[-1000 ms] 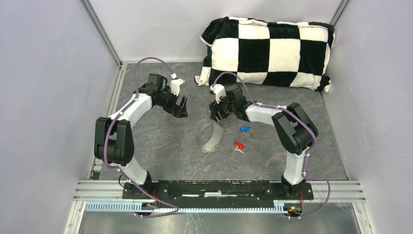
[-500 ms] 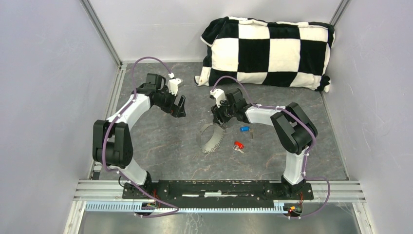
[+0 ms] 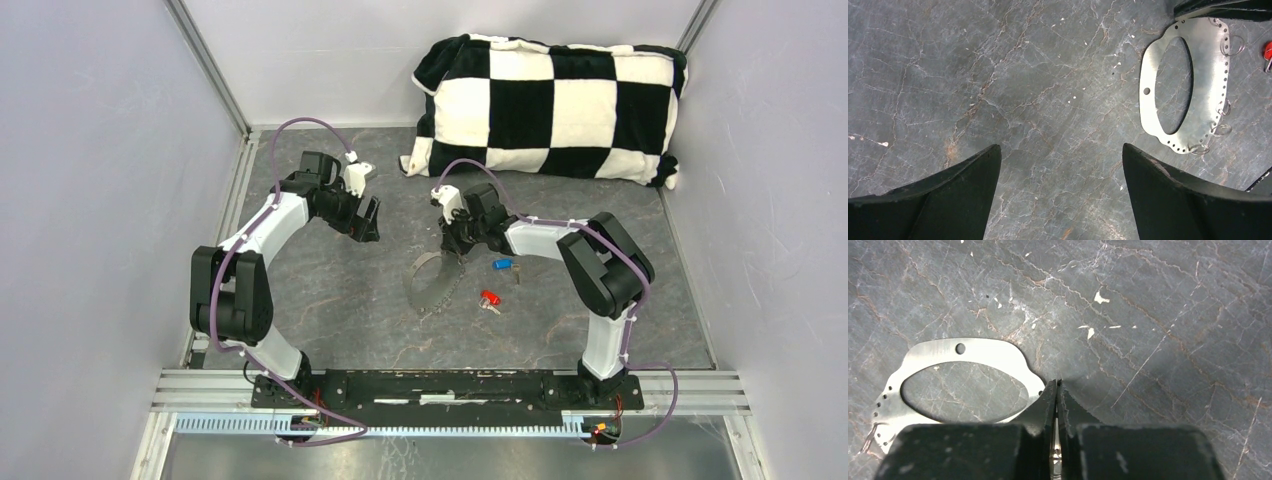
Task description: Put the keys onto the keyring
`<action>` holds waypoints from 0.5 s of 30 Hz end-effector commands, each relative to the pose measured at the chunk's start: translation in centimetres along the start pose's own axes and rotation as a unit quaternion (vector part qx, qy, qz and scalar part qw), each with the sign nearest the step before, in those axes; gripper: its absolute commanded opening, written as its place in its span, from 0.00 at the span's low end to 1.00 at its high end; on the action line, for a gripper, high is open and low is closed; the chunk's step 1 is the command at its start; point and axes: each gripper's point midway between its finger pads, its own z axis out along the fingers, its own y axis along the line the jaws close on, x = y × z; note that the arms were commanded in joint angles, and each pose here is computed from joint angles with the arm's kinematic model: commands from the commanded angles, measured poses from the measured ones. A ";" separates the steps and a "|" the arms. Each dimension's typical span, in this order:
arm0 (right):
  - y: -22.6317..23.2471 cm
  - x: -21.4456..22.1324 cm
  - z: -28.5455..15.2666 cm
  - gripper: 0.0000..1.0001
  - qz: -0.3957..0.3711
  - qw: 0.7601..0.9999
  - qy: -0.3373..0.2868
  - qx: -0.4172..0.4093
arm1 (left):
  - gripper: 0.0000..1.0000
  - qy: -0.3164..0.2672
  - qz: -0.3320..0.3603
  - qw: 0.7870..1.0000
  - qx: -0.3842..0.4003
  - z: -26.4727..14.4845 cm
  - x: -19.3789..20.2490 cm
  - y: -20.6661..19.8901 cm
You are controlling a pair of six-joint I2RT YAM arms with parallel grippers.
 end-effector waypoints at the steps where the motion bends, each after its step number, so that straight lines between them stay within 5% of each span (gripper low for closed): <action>1: 0.9 -1.1 -1.5 0.00 -0.002 1.000 -0.019 -0.009 | 0.95 -0.023 -0.001 1.000 -0.004 -1.4 -1.8 -0.4; 15: 2.4 -4.8 -5.5 0.00 0.004 0.994 -0.106 -0.006 | 0.91 -0.021 0.006 0.999 0.026 -1.4 -1.8 -2.2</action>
